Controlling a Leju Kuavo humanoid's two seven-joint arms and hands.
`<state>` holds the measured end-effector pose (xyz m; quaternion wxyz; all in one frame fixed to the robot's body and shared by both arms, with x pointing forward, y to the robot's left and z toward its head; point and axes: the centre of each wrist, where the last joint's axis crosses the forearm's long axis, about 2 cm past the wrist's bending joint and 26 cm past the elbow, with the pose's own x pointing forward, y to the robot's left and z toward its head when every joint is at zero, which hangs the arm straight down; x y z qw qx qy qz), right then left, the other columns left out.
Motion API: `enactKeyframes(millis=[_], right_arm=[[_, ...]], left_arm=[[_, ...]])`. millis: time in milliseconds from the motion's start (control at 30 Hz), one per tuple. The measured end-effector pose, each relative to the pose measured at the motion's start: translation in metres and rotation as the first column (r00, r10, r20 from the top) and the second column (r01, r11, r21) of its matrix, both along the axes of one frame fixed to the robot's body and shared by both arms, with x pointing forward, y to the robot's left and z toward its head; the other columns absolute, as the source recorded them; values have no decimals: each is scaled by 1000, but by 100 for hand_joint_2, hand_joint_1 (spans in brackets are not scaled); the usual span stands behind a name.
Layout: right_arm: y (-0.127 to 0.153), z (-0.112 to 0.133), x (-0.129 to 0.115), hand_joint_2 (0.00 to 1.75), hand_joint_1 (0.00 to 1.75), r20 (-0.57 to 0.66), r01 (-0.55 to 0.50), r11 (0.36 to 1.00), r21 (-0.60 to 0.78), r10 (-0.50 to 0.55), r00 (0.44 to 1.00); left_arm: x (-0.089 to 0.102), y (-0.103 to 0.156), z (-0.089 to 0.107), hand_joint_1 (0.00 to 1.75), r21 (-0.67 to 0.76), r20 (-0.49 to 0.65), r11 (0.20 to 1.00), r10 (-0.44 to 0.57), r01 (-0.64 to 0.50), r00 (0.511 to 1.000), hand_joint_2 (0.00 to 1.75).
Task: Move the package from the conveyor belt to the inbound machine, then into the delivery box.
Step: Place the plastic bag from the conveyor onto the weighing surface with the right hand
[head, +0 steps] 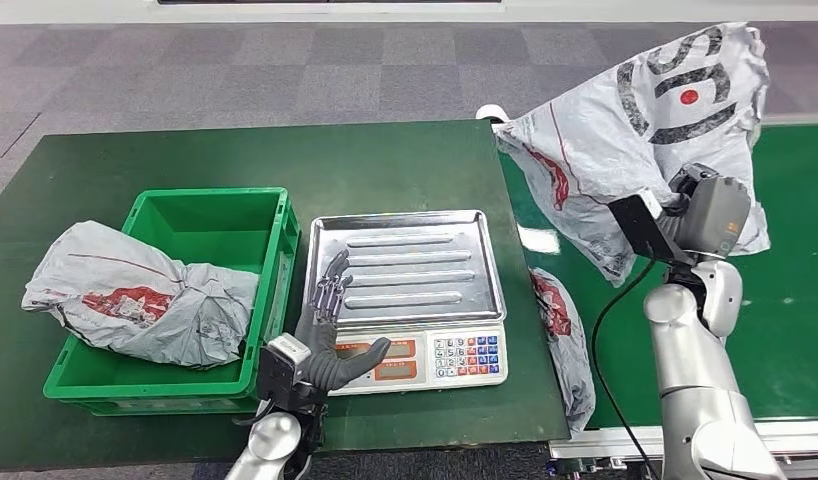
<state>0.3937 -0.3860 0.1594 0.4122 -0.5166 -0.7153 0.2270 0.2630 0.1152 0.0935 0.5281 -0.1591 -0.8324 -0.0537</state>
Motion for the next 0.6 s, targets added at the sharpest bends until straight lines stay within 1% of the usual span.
enactKeyframes(millis=[100, 200, 300, 367, 433, 467, 500, 533, 567, 600], right_arm=[[0, 1, -2, 175, 175, 51, -6, 1000, -7, 6, 999], [8, 11, -11, 175, 175, 189, -22, 998, -60, 33, 981], [28, 35, -24, 175, 175, 336, -40, 991, -130, 82, 938], [41, 53, -34, 175, 175, 426, -47, 988, -149, 107, 899], [53, 68, -41, 175, 175, 483, -55, 988, -147, 120, 867], [59, 73, -42, 175, 175, 489, -72, 989, -130, 127, 863], [65, 76, -41, 175, 175, 473, -109, 989, -96, 142, 870], [72, 77, -38, 175, 175, 427, -174, 984, -47, 177, 886], [79, 75, -34, 175, 175, 365, -257, 966, 8, 236, 901], [86, 72, -28, 175, 175, 303, -339, 939, 58, 307, 902]], left_arm=[[0, 1, 0, 0, -7, 11, 1000, 11, -11, 1000, 175], [0, 2, 2, 0, -36, 39, 999, 39, -38, 998, 175], [0, 3, 7, 0, -71, 62, 994, 86, -81, 994, 175], [2, 5, 13, 0, -87, 78, 987, 144, -137, 987, 175], [5, 8, 21, 0, -97, 99, 973, 217, -207, 971, 175], [6, 9, 25, 0, -102, 110, 963, 261, -250, 959, 175], [8, 11, 31, 0, -107, 124, 948, 310, -298, 943, 175], [9, 14, 37, 0, -114, 139, 929, 367, -353, 920, 175], [10, 16, 44, 0, -124, 155, 905, 424, -408, 892, 175], [11, 18, 50, 0, -135, 169, 881, 472, -454, 865, 175]])
